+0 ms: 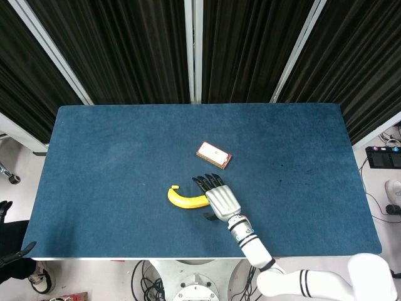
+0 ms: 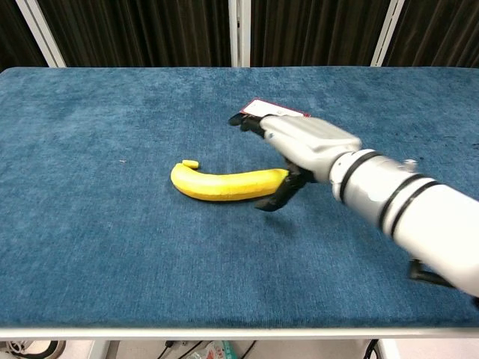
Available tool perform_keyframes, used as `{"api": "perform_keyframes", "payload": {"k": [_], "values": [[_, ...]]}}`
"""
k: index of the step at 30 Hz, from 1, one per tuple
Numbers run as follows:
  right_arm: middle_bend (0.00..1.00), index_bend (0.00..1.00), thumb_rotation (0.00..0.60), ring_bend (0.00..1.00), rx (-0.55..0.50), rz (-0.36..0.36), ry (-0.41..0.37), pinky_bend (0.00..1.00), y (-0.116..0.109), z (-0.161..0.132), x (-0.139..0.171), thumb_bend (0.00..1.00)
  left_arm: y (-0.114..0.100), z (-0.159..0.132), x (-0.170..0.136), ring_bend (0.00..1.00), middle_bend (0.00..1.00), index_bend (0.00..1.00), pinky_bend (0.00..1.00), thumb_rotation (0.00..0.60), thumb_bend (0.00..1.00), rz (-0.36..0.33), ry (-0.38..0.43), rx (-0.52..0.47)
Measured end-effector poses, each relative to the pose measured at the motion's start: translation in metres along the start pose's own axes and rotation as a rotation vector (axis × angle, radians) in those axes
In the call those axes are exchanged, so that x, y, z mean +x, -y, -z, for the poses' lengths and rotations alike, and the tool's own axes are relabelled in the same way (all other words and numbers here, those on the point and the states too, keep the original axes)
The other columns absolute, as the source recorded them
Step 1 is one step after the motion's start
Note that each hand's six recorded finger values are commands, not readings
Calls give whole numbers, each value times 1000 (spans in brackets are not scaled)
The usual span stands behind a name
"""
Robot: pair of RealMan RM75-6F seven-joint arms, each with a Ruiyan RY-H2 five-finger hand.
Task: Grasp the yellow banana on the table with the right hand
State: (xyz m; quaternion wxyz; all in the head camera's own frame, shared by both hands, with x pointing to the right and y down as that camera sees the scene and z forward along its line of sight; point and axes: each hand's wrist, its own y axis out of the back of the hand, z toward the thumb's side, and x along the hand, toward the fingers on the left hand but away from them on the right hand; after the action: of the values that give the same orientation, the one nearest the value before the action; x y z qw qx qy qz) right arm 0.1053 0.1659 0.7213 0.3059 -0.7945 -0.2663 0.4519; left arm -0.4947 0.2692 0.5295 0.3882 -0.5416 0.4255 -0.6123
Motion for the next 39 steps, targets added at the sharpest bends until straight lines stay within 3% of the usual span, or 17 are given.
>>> {"api": "perform_keyframes", "payload": {"k": [5, 12, 19, 25, 32, 39], "values": [[207, 78, 600, 183, -25, -32, 12, 201, 13, -9, -15, 181, 0, 2, -1, 108, 104, 109, 211, 440, 93, -3, -3, -2], [352, 354, 600, 324, -33, -58, 12, 334, 27, -17, -24, 284, -2, 5, -3, 108, 104, 109, 211, 439, 93, -7, -14, -1], [447, 561, 600, 414, -1, -20, 13, 430, 27, -14, -24, 351, 0, 6, -4, 108, 104, 109, 211, 442, 93, 0, -16, -1], [492, 632, 600, 461, 41, 27, 15, 480, 22, -9, -22, 393, 1, 6, -3, 108, 104, 109, 210, 439, 94, 2, -15, -3], [502, 643, 600, 472, 51, 135, 4, 494, -5, -2, -19, 425, 1, 6, -3, 108, 104, 109, 211, 441, 94, 1, -17, -5], [501, 643, 600, 472, -73, 266, -29, 496, -59, 0, -13, 428, 1, 2, -2, 108, 104, 109, 211, 439, 94, 3, -10, -9]]}}
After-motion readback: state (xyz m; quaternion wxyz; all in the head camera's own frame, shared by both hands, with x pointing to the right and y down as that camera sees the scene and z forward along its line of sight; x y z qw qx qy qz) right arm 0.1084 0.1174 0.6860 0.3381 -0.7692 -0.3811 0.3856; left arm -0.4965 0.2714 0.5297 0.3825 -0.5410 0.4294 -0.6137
